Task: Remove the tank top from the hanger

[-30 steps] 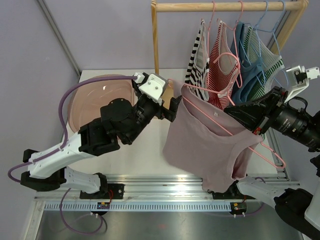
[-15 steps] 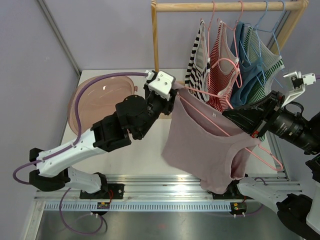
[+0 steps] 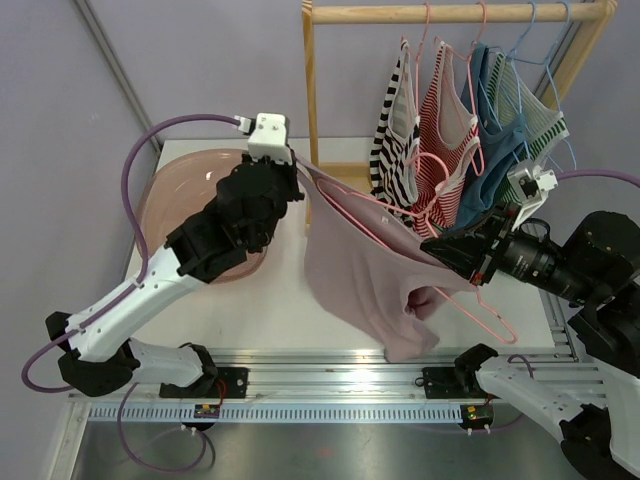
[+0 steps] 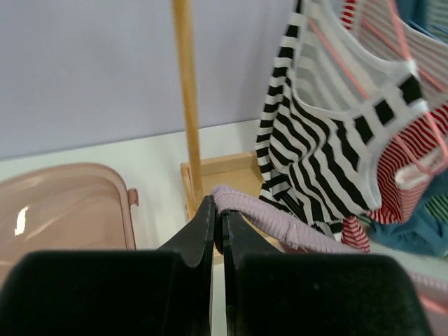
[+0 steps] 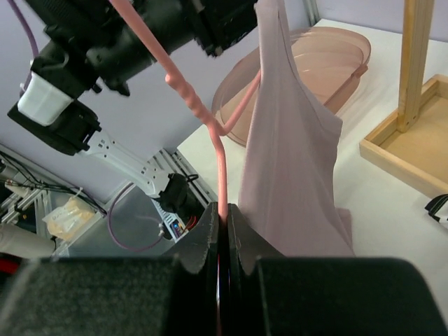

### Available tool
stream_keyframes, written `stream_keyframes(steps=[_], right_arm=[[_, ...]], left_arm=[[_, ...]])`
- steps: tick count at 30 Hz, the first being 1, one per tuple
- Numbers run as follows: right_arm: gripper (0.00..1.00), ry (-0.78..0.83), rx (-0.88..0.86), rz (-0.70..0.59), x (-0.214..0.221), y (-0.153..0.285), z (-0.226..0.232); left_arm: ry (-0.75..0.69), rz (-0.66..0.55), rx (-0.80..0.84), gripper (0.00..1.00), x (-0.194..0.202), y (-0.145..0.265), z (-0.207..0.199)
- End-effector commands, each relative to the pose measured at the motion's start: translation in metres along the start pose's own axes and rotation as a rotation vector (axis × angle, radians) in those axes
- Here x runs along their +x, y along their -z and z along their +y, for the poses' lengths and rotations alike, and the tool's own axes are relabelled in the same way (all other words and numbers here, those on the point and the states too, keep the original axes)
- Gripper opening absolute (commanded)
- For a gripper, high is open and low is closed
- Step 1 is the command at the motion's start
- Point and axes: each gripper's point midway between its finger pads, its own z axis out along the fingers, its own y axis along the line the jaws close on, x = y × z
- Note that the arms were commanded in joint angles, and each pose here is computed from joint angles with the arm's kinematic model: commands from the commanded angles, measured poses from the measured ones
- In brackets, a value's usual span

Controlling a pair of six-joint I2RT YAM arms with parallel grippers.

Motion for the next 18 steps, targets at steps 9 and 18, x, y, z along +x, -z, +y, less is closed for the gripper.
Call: stream_keyframes(steps=[9, 18], right_arm=[[0.00, 0.125, -0.180, -0.209, -0.007, -0.001, 0.018], [0.00, 0.093, -0.299, -0.547, -0.029, -0.040, -0.001]], left_arm=[[0.237, 0.094, -0.116, 0.00, 0.031, 0.001, 0.058], [0.266, 0.080, 0.684, 0.00, 0.058, 0.081, -0.048]])
